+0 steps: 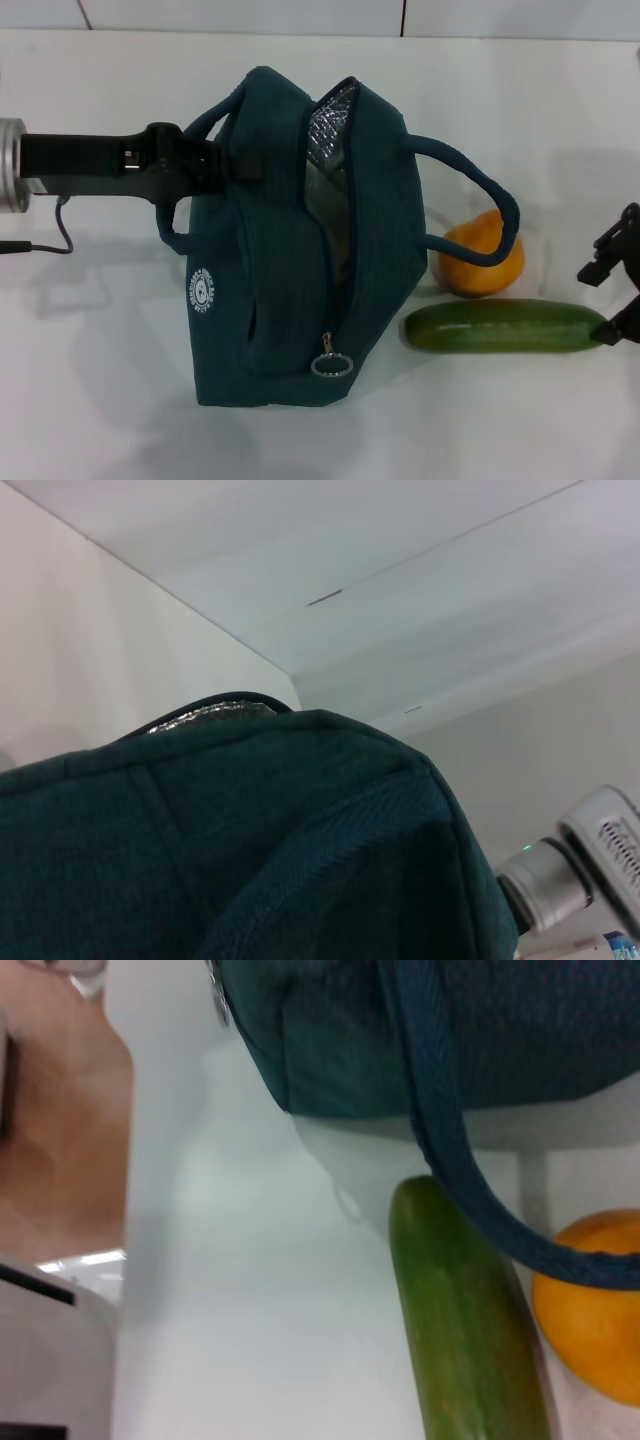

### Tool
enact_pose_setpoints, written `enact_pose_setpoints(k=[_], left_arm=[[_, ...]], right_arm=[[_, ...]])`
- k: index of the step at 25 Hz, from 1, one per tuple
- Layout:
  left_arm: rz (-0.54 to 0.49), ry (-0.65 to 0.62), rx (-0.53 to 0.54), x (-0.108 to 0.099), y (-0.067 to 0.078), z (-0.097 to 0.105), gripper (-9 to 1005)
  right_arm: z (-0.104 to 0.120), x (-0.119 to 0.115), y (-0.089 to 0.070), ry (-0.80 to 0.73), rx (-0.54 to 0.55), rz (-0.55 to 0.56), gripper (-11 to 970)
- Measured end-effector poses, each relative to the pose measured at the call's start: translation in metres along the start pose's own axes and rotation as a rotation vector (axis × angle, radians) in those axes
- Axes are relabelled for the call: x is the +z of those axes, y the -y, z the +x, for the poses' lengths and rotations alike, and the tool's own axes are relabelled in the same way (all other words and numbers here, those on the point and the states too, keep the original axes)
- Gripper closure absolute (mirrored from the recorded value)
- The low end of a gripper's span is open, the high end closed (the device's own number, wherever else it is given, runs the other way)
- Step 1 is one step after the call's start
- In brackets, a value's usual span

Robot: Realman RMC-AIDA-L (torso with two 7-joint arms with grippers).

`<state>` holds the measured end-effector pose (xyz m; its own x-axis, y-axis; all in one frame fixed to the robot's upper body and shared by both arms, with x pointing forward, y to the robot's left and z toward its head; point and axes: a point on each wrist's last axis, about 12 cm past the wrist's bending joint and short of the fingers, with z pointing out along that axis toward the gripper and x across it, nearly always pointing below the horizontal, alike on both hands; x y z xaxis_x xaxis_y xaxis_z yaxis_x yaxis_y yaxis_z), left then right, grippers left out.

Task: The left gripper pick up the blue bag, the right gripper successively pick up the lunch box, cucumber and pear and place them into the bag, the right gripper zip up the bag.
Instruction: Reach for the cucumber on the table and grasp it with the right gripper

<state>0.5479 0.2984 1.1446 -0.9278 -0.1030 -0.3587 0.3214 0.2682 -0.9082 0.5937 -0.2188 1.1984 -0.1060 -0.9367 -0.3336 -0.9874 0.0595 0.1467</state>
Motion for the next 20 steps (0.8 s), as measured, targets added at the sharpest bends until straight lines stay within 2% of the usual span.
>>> enact_pose_setpoints(k=[10, 20], left_arm=[[-0.004, -0.008, -0.005, 0.002, -0.001, 0.001, 956], [-0.004, -0.008, -0.005, 0.003, -0.001, 0.001, 956]], right_arm=[[-0.007, 0.034, 0.001, -0.02, -0.094, 0.07, 263], [-0.005, 0.054, 0.005, -0.011, -0.108, 0.11, 289]])
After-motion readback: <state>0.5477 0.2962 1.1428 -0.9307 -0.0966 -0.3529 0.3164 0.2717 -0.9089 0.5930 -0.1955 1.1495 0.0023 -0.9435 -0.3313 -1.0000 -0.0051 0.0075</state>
